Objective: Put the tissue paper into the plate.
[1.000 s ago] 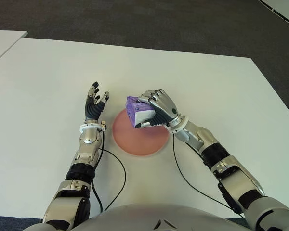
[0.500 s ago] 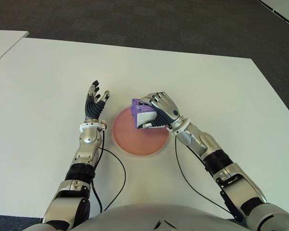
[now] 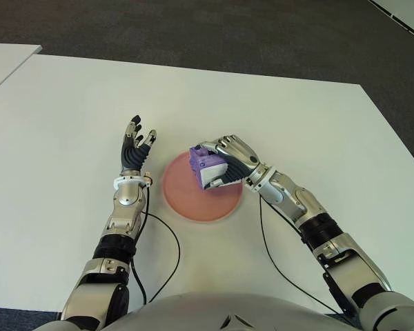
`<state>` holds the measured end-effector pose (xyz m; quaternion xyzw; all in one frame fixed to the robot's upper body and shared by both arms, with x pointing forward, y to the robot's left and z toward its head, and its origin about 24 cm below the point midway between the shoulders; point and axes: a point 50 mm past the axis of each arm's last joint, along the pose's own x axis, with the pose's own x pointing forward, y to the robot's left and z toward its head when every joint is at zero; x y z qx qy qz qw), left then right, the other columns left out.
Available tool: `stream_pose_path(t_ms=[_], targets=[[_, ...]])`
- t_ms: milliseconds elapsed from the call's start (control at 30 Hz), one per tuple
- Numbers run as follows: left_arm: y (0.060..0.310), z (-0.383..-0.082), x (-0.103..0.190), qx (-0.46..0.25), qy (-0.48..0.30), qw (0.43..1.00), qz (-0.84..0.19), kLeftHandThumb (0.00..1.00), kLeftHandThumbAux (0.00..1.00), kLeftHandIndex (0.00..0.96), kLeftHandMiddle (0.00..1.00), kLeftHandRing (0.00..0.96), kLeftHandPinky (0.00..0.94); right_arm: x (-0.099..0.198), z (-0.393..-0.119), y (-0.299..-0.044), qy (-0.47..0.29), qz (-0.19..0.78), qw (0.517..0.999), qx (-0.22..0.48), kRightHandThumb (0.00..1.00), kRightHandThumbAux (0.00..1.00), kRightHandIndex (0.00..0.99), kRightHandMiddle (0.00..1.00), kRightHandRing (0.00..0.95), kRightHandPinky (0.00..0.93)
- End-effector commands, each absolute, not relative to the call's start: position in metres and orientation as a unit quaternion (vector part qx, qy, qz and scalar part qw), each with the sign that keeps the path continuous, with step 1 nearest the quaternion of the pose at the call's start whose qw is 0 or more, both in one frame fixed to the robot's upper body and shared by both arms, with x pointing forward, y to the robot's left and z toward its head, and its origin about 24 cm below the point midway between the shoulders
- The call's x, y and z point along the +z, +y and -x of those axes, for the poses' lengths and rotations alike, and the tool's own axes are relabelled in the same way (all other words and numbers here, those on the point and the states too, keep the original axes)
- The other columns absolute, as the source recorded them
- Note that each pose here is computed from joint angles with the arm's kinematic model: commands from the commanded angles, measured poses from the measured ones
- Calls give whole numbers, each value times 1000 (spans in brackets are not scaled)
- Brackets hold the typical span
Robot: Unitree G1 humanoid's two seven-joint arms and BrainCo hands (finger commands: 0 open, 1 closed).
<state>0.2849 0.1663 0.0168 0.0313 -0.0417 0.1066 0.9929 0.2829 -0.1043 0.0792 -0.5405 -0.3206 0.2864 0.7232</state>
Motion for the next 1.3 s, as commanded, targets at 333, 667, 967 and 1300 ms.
stream_pose_path(t_ms=[333,667,967,1300], targets=[[167,-282,12,115,-23,992,-37,8,580,6,0,0,0,63,-275,-115,-246,562,701,363,59,443,2,22,3,0],[167,-283,13,112,-17,993,-34,8,577,9,0,0,0,61,-272,-117,-228,573,683,392,22,425,0,0,0,0],[165,-285,13,117,-18,992,-35,9,577,13,0,0,0,61,-269,-118,-216,578,677,401,11,431,0,0,0,0],[165,-286,13,110,-14,993,-31,9,574,4,0,0,0,73,-275,-119,-229,554,702,384,10,451,0,0,0,0]])
